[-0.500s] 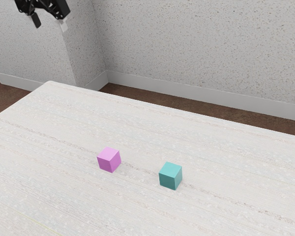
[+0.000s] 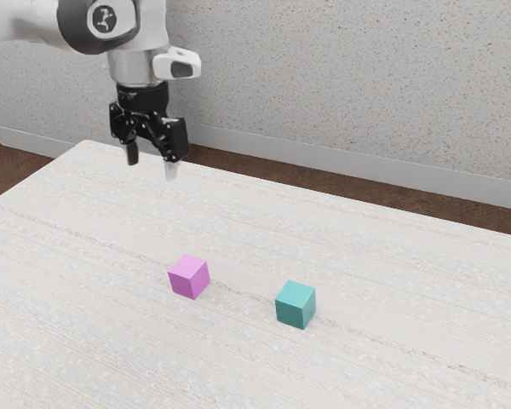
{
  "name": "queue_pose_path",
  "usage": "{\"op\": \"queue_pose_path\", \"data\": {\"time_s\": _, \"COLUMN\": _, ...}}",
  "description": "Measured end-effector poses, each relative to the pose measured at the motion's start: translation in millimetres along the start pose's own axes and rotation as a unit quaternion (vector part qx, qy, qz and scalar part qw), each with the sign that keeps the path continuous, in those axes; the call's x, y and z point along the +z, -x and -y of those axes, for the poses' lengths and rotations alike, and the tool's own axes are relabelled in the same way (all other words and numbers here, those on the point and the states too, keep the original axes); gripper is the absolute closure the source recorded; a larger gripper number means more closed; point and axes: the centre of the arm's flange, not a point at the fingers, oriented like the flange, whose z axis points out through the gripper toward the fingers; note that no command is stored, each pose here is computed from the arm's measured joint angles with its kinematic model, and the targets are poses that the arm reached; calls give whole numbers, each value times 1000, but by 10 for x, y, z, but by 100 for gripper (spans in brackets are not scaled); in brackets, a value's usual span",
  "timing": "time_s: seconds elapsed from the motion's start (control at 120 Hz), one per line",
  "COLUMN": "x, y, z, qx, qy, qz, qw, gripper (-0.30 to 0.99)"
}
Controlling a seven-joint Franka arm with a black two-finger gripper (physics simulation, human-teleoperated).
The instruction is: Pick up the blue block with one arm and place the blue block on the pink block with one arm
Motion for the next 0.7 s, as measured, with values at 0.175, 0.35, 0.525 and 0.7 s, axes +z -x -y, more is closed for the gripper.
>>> {"op": "queue_pose_path", "data": {"time_s": 0.175, "x": 557, "y": -32, "z": -384, "qx": 28, "qy": -18, "qz": 0, "qw": 999, "gripper": 0}}
{"op": "queue_pose_path", "data": {"time_s": 0.35, "x": 1035, "y": -200, "z": -805, "qx": 54, "qy": -13, "qz": 4, "qw": 998, "gripper": 0}}
{"op": "queue_pose_path", "data": {"time_s": 0.525, "x": 1616, "y": -399, "z": -943, "qx": 56, "qy": -12, "qz": 15, "qw": 998, "gripper": 0}}
{"op": "queue_pose_path", "data": {"time_s": 0.7, "x": 1751, "y": -394, "z": -1200, "qx": 60, "qy": -1, "qz": -6, "qw": 998, "gripper": 0}}
